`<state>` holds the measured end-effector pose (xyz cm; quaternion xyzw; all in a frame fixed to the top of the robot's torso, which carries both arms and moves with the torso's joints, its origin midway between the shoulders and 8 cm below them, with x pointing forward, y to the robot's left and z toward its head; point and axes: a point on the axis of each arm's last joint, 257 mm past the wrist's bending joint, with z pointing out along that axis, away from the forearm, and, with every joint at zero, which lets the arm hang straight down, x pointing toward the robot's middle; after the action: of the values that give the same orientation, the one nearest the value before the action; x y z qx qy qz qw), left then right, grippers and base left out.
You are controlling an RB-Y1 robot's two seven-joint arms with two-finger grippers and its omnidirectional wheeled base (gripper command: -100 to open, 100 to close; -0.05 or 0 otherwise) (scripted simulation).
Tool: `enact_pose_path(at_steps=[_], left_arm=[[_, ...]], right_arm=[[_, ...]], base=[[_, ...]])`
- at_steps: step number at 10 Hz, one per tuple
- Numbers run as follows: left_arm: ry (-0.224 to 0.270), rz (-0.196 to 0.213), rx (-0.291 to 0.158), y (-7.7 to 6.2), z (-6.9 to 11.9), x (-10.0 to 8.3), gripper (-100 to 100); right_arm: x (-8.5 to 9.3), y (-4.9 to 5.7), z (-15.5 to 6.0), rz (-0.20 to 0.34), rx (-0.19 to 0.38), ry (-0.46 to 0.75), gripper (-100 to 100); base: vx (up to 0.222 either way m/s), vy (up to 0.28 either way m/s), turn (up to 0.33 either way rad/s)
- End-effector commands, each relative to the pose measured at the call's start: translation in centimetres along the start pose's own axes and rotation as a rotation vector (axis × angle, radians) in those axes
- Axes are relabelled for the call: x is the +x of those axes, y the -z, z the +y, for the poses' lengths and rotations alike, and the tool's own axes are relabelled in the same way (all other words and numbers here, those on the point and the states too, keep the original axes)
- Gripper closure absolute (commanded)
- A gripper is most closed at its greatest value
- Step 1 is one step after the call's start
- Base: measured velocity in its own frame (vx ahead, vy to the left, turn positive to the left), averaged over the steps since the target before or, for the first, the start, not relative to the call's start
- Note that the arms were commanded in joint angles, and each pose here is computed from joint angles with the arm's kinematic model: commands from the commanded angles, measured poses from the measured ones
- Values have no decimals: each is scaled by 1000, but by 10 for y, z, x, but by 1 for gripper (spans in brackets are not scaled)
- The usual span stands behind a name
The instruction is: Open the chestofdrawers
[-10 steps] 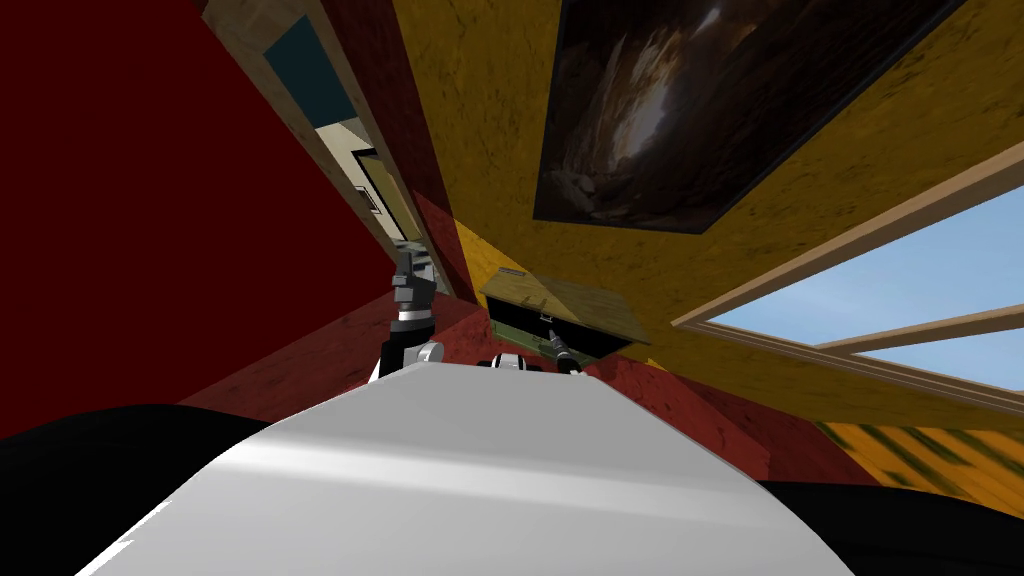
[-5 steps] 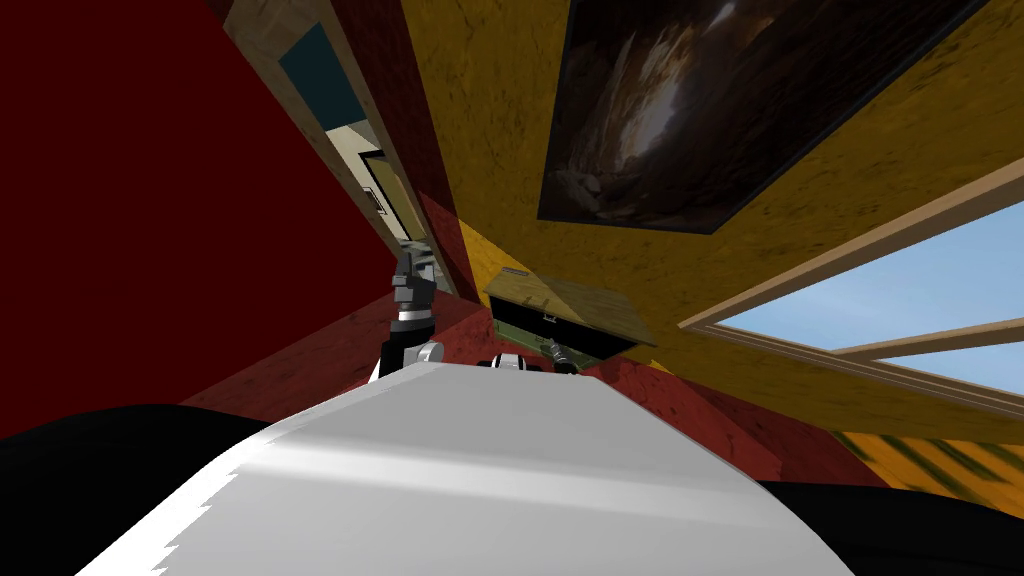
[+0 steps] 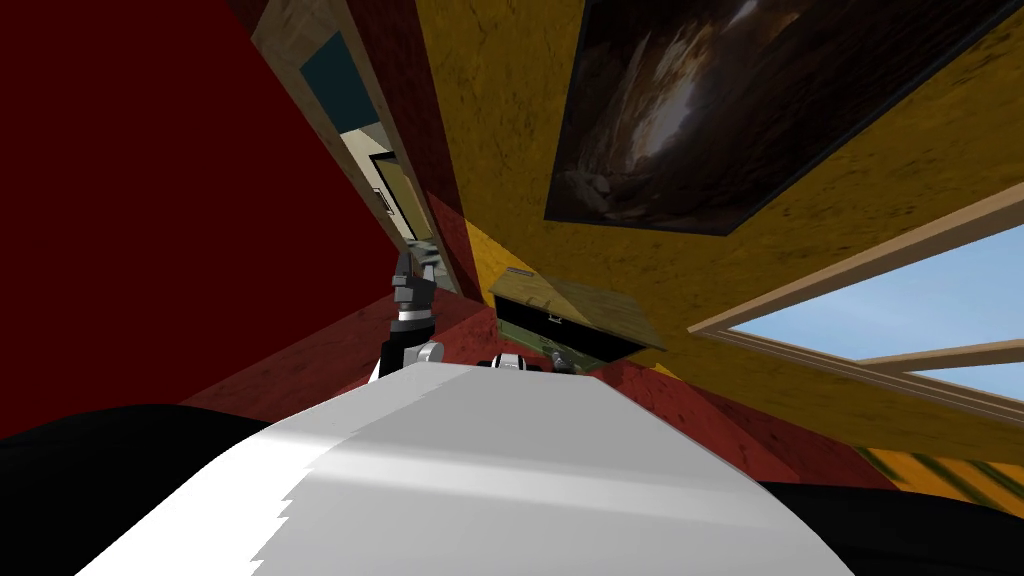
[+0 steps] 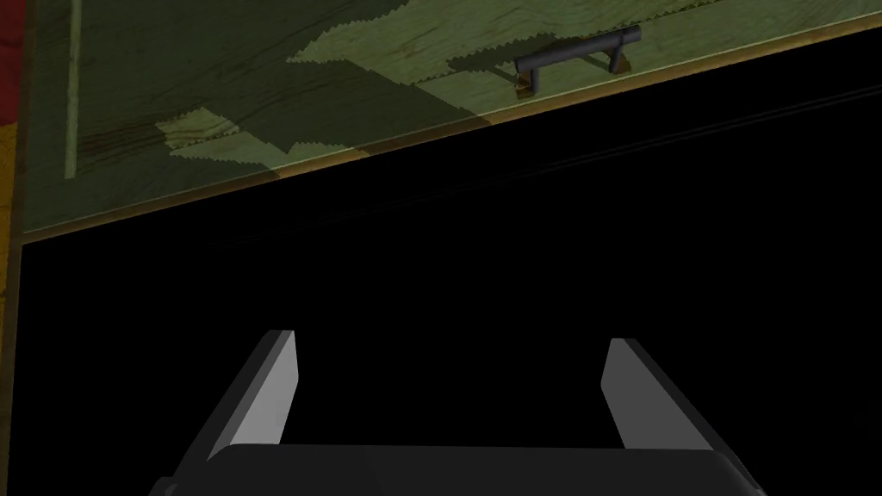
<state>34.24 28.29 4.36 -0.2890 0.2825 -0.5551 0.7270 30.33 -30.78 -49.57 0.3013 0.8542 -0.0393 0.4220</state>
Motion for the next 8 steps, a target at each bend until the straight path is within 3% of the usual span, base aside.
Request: enact_pose_path(at_steps=[1,2,4,5,7,8], left_arm=[[0,0,0,0,0,0,0],[0,0,0,0,0,0,0],[0,0,0,0,0,0,0],[0,0,0,0,0,0,0],[0,0,0,0,0,0,0],[0,0,0,0,0,0,0]], right_arm=[[3,-1,-19,-9,67,64,-100],[15,-1,-31,-1,103,139,-100],[11,0,-40,-14,141,153,-100],[21,1,-54,-7,183,219,-100],[16,3,-60,-25,209,242,-100],[22,5,-73,-24,250,307,-100]], base=[[-4,29,-3],[0,34,107],[0,27,22],[1,38,109],[3,27,21],[5,31,83]])
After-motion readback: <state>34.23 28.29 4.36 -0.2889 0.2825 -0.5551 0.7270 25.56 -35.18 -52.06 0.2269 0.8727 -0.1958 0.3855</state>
